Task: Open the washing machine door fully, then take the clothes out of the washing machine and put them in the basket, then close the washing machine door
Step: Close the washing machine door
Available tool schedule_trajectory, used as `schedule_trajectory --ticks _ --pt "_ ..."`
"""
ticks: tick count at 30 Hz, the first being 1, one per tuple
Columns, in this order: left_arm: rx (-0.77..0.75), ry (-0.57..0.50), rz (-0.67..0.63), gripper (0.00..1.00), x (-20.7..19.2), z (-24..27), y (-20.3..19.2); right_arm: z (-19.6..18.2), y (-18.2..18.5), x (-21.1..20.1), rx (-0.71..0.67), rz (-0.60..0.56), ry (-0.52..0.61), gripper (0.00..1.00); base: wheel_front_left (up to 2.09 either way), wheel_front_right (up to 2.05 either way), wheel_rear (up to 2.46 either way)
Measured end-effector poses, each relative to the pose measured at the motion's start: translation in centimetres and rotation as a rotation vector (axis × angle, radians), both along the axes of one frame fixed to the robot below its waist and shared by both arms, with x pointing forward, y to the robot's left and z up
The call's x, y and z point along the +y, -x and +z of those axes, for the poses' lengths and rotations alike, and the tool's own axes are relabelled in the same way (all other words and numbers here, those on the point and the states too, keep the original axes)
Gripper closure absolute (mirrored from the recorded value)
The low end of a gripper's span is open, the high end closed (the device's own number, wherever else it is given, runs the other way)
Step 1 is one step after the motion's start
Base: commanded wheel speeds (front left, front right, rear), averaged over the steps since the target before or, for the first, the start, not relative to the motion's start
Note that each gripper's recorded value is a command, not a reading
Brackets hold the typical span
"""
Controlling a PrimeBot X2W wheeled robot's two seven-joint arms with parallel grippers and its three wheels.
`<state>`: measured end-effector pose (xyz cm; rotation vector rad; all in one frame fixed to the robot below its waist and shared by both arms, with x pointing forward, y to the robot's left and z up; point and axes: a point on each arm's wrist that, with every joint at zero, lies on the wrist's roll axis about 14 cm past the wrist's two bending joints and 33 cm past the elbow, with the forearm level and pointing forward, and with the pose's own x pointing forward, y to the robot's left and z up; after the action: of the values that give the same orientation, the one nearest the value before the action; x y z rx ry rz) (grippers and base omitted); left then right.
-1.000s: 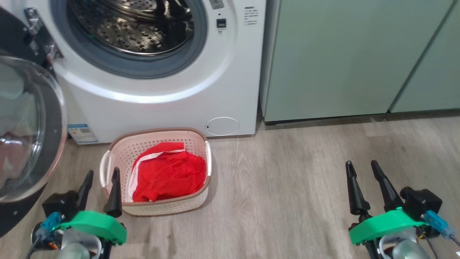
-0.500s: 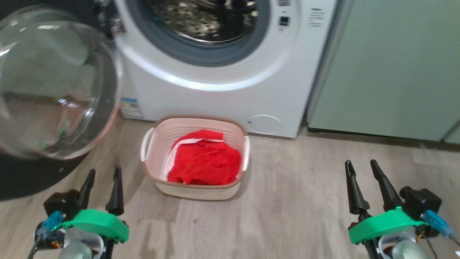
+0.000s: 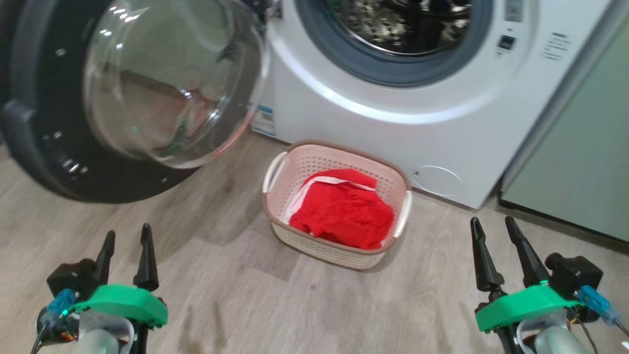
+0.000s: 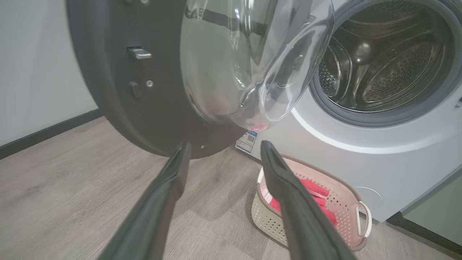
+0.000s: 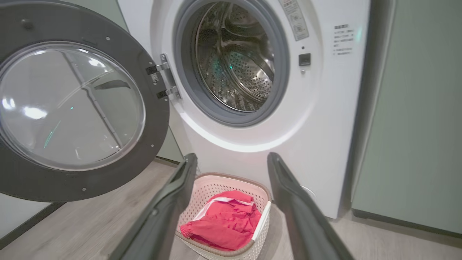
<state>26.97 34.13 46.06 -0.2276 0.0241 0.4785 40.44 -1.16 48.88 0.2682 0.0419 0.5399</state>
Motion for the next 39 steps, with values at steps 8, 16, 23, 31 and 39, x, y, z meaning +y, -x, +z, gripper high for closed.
schedule_trajectory --ticks 8,16,23,31,39 --pt "-0.011 0.002 0.120 0.00 2.4 0.3 3.4 -0.2 0.1 3.9 0.006 0.107 -0.001 0.00 0.00 0.00 0.00" --pt "-0.005 0.001 0.189 0.00 3.7 0.2 5.6 -0.5 0.3 6.0 0.013 0.170 0.001 0.00 0.00 0.00 0.00" --pt "-0.040 0.025 0.228 0.94 4.4 0.6 6.2 -0.1 0.2 6.2 -0.001 0.173 0.004 0.00 0.00 0.00 0.00" --pt "-0.174 0.196 0.371 1.00 7.9 0.8 8.2 0.1 0.1 5.0 -0.007 0.143 0.005 0.00 0.00 0.00 0.00" --pt "-0.455 0.640 0.526 1.00 15.8 3.5 8.7 -0.2 0.0 3.6 0.003 0.102 0.006 0.00 0.00 0.00 0.00"
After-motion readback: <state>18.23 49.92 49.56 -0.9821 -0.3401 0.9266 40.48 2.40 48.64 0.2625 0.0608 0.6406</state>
